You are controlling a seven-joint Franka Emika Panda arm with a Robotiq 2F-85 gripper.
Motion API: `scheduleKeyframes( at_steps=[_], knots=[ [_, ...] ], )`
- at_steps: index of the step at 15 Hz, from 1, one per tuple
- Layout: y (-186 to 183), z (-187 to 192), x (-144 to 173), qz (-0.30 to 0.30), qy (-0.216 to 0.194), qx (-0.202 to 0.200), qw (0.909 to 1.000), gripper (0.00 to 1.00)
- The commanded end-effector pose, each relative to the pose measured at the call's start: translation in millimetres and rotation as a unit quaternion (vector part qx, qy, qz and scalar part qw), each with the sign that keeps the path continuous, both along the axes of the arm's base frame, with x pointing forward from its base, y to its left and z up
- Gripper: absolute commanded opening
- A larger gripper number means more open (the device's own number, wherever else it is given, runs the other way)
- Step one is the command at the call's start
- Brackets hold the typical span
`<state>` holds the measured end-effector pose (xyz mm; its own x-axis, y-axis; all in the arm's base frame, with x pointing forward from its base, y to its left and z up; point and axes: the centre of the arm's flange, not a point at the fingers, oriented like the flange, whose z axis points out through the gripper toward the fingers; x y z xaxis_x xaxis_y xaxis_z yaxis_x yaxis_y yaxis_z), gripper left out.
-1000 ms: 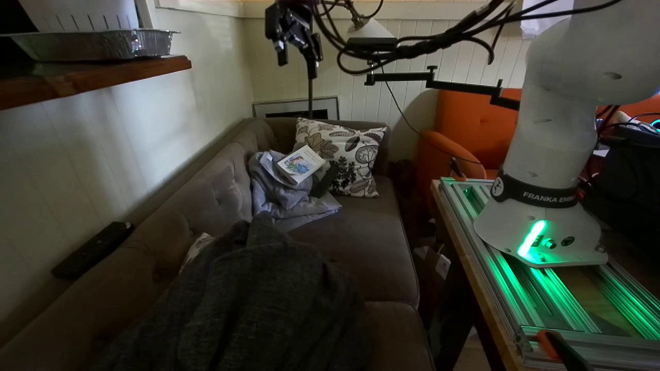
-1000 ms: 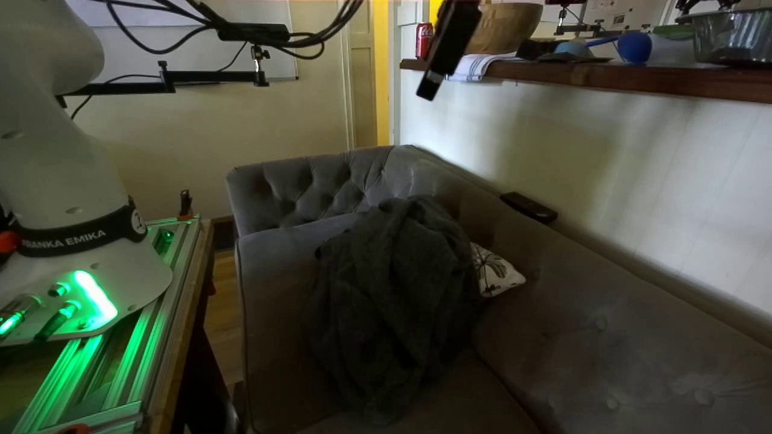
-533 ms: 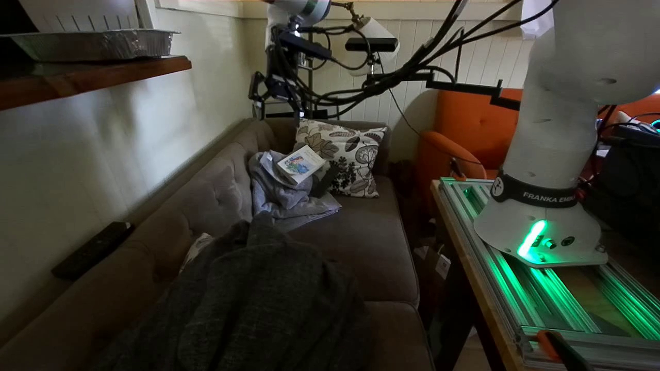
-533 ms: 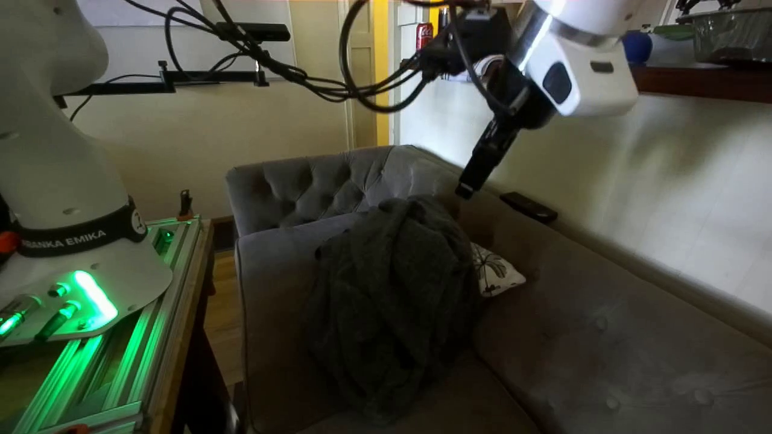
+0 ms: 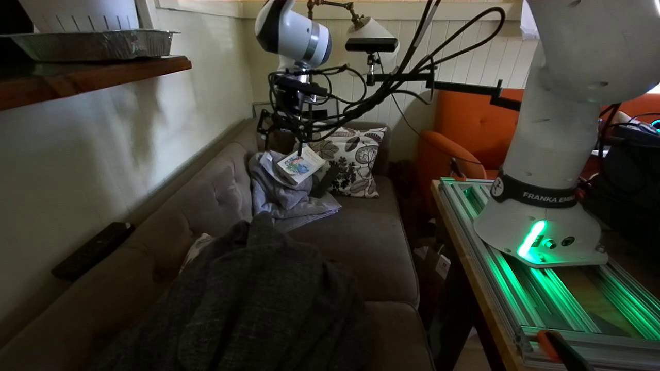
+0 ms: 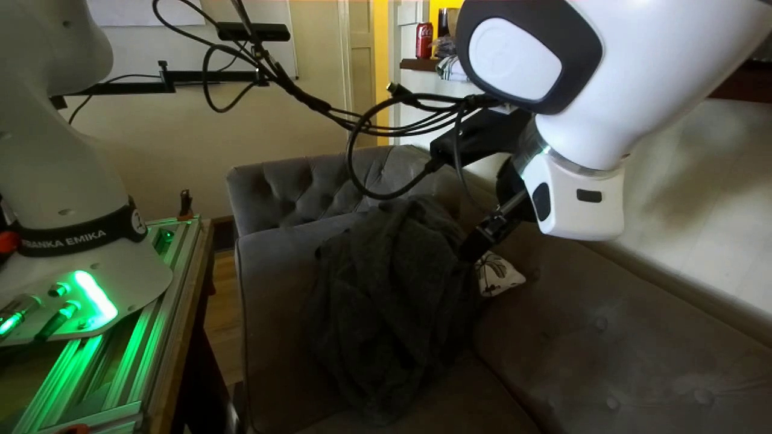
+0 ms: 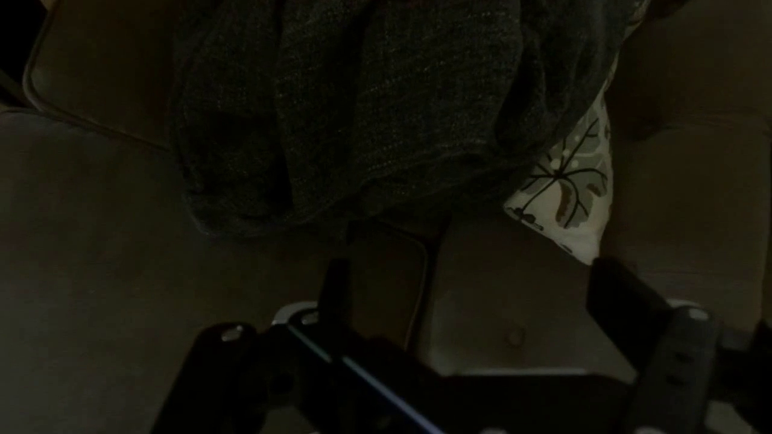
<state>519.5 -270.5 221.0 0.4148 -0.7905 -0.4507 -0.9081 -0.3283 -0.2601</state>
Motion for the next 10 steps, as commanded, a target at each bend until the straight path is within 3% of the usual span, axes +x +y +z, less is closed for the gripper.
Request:
scheduleKeyframes(
  at_steps=[1, 6, 10],
  knots=[
    [-3.6, -9.8, 10.8, -0.010, 0.003, 0.001, 0.9999, 1.00],
    [-1.7, -104.1, 44.4, -0.042, 0.053, 0.047, 0.9966, 1.00],
    [-13.4, -171.4, 50.9, -0.094, 0.054, 0.061, 0.9922, 1.00]
  ],
)
